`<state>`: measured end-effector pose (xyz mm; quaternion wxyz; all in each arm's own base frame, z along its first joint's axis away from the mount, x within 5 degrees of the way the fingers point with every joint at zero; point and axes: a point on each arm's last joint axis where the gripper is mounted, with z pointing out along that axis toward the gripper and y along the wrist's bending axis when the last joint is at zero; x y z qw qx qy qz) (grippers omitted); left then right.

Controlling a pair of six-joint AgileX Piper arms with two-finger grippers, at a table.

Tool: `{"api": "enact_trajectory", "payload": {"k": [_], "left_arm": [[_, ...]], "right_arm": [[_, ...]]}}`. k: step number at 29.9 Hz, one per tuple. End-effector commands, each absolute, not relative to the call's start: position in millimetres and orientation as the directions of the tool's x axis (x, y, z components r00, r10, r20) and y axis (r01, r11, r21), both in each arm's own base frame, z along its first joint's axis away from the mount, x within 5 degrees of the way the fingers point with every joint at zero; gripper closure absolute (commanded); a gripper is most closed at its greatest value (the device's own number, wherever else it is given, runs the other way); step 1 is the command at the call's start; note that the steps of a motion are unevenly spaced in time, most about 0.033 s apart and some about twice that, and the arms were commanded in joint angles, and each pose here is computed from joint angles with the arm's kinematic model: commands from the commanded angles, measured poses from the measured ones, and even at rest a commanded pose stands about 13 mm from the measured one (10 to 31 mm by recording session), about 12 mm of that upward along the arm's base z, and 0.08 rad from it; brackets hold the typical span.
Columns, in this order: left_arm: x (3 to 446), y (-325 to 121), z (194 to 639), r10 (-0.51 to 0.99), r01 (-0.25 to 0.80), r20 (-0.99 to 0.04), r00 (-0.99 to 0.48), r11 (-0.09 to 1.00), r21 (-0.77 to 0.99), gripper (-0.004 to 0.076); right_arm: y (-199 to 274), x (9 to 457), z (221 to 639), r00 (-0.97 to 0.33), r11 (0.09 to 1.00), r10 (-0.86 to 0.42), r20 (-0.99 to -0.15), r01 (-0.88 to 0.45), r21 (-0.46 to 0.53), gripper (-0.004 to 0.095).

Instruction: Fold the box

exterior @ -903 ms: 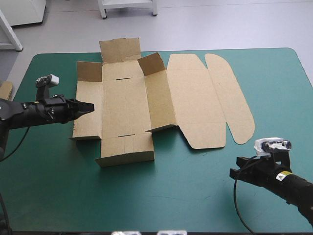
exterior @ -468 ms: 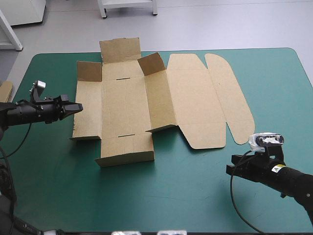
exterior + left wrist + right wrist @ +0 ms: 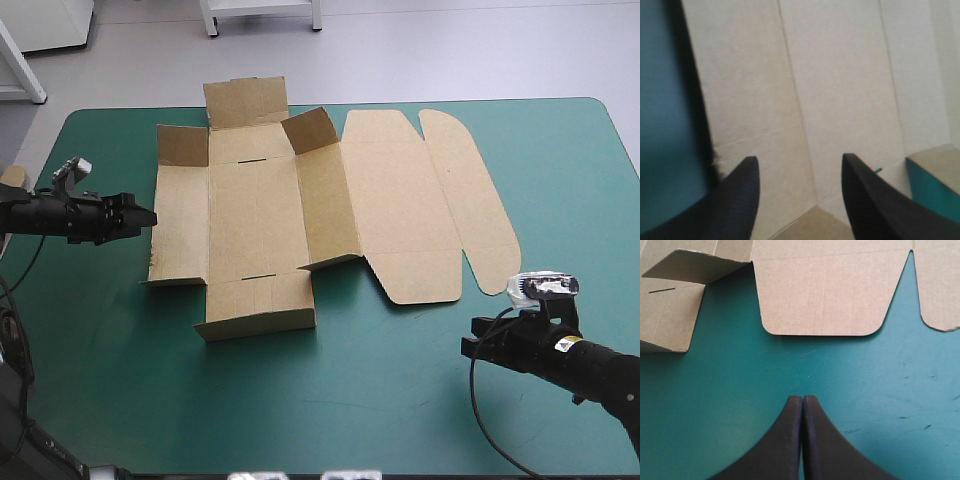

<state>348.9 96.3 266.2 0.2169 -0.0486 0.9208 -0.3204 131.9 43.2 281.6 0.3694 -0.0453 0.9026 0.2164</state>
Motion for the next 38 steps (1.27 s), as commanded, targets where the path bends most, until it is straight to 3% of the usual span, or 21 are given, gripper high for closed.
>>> {"api": "enact_trajectory", "payload": {"k": [1, 15, 27, 38], "left_arm": [[337.8, 94.6, 289.7, -0.164, 0.078, -0.352, -0.922, 0.81, -0.581, 0.0311], [357.6, 102.7, 239.3, -0.159, 0.041, -0.253, -0.954, 0.768, -0.639, 0.0311], [373.0, 97.4, 226.7, -0.212, 0.078, -0.289, -0.933, 0.666, -0.742, 0.0311], [384.5, 65.2, 207.3, -0.12, 0.117, -0.253, -0.96, 0.647, -0.753, 0.0343]], "right_arm": [[43.1, 136.5, 294.7, -0.679, 0.897, 0.11, -0.726, -0.247, 0.366, 0.0921], [43.8, 135.4, 293.9, -0.691, 0.894, 0.107, -0.715, -0.247, 0.373, 0.0921], [43.6, 135.9, 293.8, -0.692, 0.894, 0.118, -0.712, -0.239, 0.38, 0.0921], [43.6, 136.0, 293.9, -0.695, 0.892, 0.132, -0.707, -0.228, 0.391, 0.0921]]}}
